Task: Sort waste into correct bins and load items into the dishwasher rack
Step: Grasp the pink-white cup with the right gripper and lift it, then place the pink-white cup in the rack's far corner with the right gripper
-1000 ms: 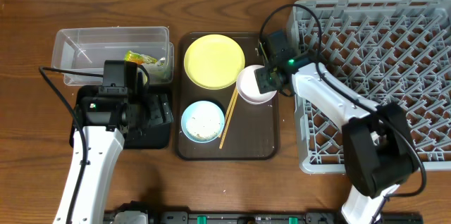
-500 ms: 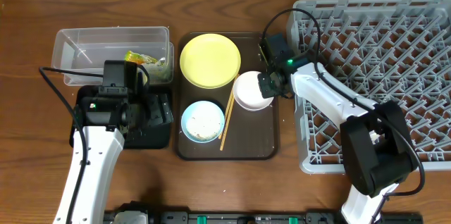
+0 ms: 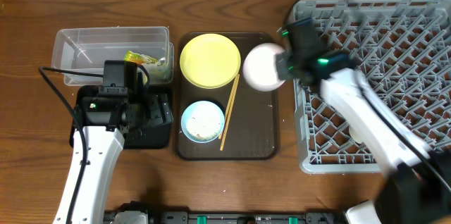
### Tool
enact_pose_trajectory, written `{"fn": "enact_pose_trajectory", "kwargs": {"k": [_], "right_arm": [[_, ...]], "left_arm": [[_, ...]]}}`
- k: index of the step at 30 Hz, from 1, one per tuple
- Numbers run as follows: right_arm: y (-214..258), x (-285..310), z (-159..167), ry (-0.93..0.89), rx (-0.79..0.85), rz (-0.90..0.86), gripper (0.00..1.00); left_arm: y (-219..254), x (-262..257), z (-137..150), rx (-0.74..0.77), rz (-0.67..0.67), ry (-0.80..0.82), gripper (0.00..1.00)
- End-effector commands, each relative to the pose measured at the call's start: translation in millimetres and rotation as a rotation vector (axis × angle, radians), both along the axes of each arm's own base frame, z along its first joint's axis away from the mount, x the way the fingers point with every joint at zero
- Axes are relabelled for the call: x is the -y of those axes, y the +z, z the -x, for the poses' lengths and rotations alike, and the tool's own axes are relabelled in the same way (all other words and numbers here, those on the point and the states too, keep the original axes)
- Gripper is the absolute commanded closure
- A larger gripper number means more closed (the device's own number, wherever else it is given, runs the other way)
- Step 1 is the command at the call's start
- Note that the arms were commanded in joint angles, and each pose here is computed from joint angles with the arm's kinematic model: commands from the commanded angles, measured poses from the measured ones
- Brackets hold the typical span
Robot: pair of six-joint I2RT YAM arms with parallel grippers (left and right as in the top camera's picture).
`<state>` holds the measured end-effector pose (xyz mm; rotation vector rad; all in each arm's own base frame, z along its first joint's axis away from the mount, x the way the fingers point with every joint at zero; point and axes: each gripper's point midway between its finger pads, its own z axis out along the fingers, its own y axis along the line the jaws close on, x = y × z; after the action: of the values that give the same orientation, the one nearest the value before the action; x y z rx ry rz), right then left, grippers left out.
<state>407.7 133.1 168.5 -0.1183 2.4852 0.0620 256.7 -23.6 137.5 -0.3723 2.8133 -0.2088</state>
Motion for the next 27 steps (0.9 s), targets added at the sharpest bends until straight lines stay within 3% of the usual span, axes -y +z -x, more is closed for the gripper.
{"fn": "enact_pose_trajectory", "kwargs": {"k": [1, 5, 18, 22, 27], "right_arm": [[41, 43, -12, -0.102, 0.143, 0.11, 0.99], [61, 78, -21, -0.136, 0.214, 0.242, 0.99], [156, 213, -56, -0.556, 0.561, 0.571, 0.99], [156, 241, -70, -0.578, 0.58, 0.663, 0.99], [123, 258, -87, -0.574, 0.508, 0.752, 0.99]], "left_arm": [[1, -3, 0, 0.002, -0.009, 0.017, 0.14], [1, -3, 0, 0.002, -0.009, 0.016, 0.14], [1, -3, 0, 0.002, -0.009, 0.016, 0.14], [1, -3, 0, 0.002, -0.009, 0.017, 0.14], [1, -3, 0, 0.001, -0.009, 0.017, 0.14]]}}
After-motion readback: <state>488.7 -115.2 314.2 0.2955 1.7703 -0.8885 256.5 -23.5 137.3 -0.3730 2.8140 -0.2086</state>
